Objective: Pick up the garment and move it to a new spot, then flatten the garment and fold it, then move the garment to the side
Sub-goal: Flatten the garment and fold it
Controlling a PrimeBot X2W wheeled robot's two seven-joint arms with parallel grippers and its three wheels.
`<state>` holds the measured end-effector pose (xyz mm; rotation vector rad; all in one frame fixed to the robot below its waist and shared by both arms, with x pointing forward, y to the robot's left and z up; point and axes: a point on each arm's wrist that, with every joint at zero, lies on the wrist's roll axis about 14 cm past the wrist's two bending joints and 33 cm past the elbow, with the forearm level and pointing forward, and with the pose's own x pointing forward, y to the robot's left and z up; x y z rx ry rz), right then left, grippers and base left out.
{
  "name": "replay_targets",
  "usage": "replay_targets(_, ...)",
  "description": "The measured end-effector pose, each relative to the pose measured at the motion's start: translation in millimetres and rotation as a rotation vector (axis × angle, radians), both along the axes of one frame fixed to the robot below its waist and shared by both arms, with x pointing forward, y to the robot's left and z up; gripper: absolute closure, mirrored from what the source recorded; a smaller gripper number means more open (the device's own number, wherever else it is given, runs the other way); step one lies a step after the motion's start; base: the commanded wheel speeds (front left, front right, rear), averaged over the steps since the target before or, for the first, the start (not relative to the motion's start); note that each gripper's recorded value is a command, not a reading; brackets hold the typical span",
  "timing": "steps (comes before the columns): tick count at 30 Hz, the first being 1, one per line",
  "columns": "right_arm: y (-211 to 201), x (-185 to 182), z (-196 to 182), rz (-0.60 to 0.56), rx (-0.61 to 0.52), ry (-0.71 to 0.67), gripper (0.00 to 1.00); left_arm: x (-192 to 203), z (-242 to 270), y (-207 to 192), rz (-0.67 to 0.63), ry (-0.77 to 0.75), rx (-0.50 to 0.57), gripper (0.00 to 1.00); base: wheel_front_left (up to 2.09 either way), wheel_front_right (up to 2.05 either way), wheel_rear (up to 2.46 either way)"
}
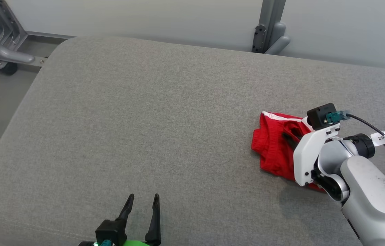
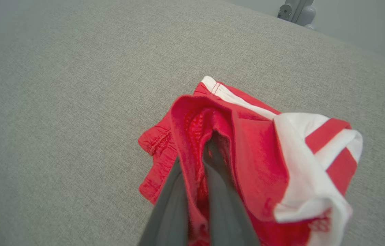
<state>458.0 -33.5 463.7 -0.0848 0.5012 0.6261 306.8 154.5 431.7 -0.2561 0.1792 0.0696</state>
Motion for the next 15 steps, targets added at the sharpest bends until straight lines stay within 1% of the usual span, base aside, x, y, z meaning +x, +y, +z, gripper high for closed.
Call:
replay_targets(1, 2.6, 0.2, -0.7, 0.006, -0.003, 0.002, 1.0, -0.9, -0.5, 0.9, 0.005, 0.002, -0.001, 0.0, 0.0, 0.0, 0.0)
replay_targets(2, 4.8, 0.2, -2.0, 0.012, -0.008, 0.006, 0.97, -1.7, -1.1, 1.5, 0.006, 0.003, 0.0, 0.0, 0.0, 0.0, 0.0)
replay_targets(3, 6.8, -0.2, -3.9, 0.017, -0.013, 0.012, 0.84, -2.4, -1.6, 1.8, 0.008, 0.005, -0.001, 0.0, 0.0, 0.0, 0.0)
replay_targets(4, 8.8, -0.5, -5.4, 0.021, -0.016, 0.017, 0.67, -2.7, -2.0, 1.9, 0.009, 0.006, -0.001, 0.0, 0.0, 0.0, 0.0)
replay_targets(5, 10.7, -1.0, -6.8, 0.023, -0.015, 0.02, 0.38, -3.2, -2.5, 1.5, 0.008, 0.008, -0.002, 0.0, 0.0, 0.0, 0.0)
replay_targets(6, 12.7, -1.1, -6.6, 0.025, -0.009, 0.015, 0.0, -3.4, -2.6, 1.3, 0.005, 0.008, -0.002, 0.0, 0.0, 0.0, 0.0)
replay_targets(11, 18.5, 0.3, -2.0, 0.035, 0.001, -0.028, 0.0, -3.2, -3.3, 1.6, 0.005, 0.009, 0.001, 0.0, 0.0, 0.0, 0.0)
replay_targets(13, 21.9, -0.4, 2.8, 0.037, 0.025, -0.054, 0.0, -2.8, -3.5, 1.5, 0.003, 0.009, 0.002, 0.0, 0.0, 0.0, 0.0)
replay_targets(15, 26.5, -0.9, 16.6, 0.037, 0.075, -0.109, 0.0, -2.4, -3.8, 1.1, -0.002, 0.009, 0.008, 0.0, 0.0, 0.0, 0.0)
